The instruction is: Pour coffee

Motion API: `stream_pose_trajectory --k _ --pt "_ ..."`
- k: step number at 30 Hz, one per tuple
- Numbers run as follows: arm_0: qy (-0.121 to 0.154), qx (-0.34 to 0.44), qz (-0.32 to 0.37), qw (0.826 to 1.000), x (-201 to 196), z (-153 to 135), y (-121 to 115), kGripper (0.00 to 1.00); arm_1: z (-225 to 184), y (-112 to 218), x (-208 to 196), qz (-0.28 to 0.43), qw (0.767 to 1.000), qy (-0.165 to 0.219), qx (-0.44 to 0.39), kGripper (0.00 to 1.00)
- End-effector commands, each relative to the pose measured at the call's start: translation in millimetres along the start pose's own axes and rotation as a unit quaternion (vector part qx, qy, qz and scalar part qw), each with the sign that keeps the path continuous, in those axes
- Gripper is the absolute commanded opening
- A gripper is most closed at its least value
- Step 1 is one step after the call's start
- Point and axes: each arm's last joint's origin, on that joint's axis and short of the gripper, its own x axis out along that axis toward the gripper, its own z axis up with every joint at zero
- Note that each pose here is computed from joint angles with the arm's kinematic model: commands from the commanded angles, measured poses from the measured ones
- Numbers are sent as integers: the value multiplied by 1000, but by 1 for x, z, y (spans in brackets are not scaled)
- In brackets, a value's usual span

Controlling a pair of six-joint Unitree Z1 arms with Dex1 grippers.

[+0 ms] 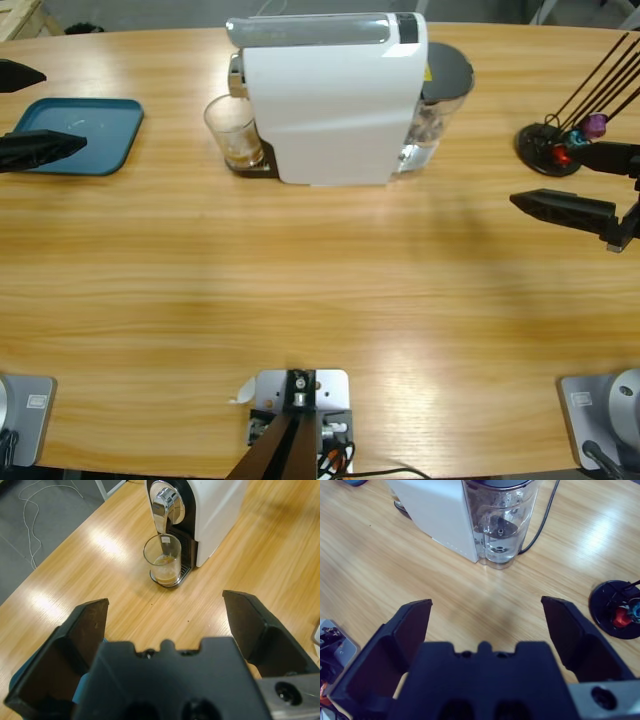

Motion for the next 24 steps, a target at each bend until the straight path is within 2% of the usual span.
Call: stream_pose_trajectory --k 1,8,21,24 --pt "38 -8 -32 999 17 -16 -2 987 -9 -1 11 -3 1000 25 9 1000" --pt "58 27 -57 996 36 -26 0 1000 -9 -1 12 -3 1000 26 9 1000" --pt "20 24 -116 993 77 -34 9 1000 -9 -1 13 -2 1000 24 9 1000" --pt "20 19 -115 993 83 -37 14 1000 -9 -1 11 -2 1000 21 8 1000"
